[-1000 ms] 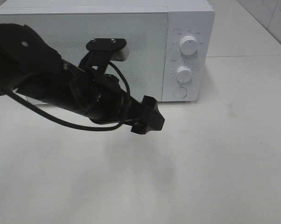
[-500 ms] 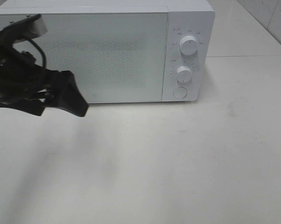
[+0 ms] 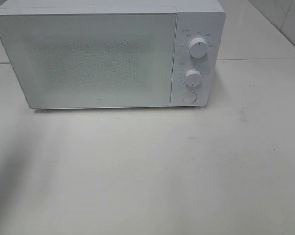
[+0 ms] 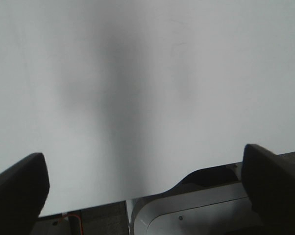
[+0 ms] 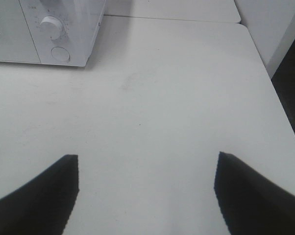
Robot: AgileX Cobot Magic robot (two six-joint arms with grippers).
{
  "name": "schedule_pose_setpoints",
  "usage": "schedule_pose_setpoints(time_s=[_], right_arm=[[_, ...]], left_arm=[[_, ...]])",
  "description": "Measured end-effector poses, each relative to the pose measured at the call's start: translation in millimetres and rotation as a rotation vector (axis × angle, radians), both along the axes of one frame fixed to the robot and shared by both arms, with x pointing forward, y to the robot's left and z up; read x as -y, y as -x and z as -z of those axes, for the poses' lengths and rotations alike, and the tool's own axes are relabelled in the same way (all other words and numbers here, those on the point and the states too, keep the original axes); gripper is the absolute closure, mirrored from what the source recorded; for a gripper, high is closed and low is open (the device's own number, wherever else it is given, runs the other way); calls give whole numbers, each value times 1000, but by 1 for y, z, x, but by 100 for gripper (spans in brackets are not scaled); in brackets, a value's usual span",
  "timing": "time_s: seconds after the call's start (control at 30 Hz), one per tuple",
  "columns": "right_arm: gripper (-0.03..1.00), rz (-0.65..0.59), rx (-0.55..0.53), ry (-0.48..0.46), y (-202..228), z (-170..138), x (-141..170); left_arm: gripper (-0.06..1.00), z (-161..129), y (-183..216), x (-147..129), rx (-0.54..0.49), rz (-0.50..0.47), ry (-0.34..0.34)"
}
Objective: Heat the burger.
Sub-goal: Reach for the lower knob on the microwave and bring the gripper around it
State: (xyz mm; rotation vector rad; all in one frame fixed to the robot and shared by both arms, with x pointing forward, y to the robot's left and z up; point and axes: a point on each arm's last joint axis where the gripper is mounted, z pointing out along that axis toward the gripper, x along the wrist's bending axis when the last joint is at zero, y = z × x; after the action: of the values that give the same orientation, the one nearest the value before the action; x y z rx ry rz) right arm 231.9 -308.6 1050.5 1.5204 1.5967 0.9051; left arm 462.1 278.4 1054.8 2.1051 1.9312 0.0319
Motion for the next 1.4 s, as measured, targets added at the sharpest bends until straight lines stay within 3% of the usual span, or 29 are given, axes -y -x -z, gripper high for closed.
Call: schedule_pose_setpoints(time_s=[0.13, 0.2, 0.4, 0.53, 0.7, 1.0, 1.13, 1.4], right_arm=[[22, 0, 0, 0, 0, 0, 0], [22, 0, 0, 0, 0, 0, 0], [22, 0, 0, 0, 0, 0, 0], [22, 0, 0, 0, 0, 0, 0], [22, 0, 0, 0, 0, 0, 0], [22, 0, 0, 0, 0, 0, 0], [22, 0, 0, 0, 0, 0, 0], [22, 0, 0, 0, 0, 0, 0]], left_arm=[[-5, -13, 17, -19, -4, -98, -45], [-5, -27, 31, -27, 49, -154, -79], [-5, -45, 52, -29, 145, -180, -108], [-5, -58, 91, -28, 267, -190, -116], [-5, -53, 120, -26, 333, -194, -115], [-5, -16, 165, -23, 472, -171, -129], [-5, -1, 185, -21, 582, -173, -131], [-5, -1, 221, -19, 800, -183, -131]])
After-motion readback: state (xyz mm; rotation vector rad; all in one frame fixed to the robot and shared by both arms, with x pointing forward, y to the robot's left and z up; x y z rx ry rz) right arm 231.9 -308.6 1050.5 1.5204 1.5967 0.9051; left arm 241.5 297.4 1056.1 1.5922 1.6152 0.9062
